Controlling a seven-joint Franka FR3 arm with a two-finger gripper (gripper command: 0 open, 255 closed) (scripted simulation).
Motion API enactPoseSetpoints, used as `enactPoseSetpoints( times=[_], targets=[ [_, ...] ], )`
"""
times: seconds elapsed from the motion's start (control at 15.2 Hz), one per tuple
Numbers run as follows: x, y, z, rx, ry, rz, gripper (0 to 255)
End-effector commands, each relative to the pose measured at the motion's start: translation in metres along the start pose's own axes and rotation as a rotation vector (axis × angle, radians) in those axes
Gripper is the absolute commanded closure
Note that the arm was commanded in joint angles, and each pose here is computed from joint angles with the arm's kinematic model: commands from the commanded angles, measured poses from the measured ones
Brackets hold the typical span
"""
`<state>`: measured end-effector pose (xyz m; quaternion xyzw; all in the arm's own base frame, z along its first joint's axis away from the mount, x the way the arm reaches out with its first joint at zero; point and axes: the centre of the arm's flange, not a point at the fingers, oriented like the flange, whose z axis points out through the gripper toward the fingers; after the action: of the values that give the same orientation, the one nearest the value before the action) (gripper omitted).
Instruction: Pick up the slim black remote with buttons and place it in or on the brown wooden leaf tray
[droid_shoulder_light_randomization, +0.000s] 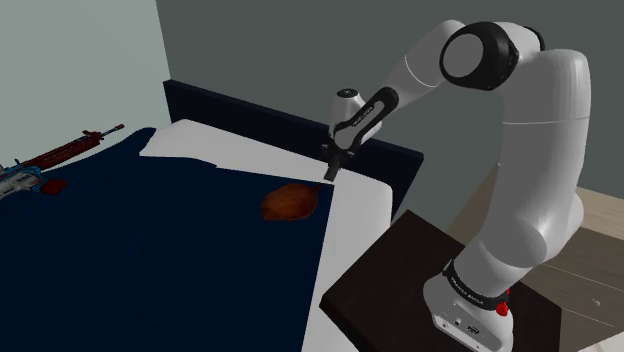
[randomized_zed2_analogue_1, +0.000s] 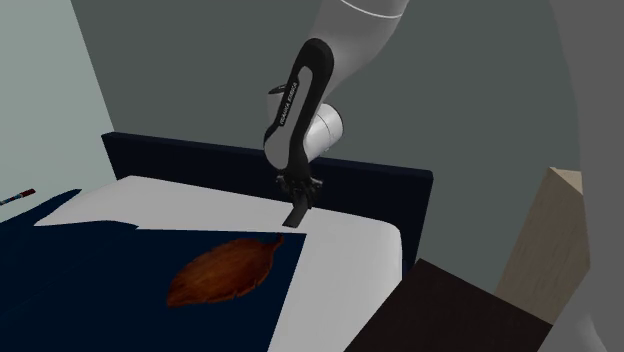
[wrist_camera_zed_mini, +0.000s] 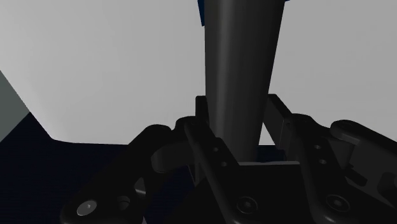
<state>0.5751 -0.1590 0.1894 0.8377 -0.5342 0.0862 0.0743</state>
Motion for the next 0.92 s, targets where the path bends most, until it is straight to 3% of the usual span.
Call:
enactPoseSetpoints(
  times=[0.0, 0.4, 0.86],
  targets=[
    [0.002, 0.001, -0.010, 0.000, 0.000, 0.000, 255],
    [0.009, 0.002, -0.039, 0.000, 0.000, 0.000, 255],
    [-0.076, -0.032, -0.054, 0.000, 0.000, 0.000, 255]
  ],
)
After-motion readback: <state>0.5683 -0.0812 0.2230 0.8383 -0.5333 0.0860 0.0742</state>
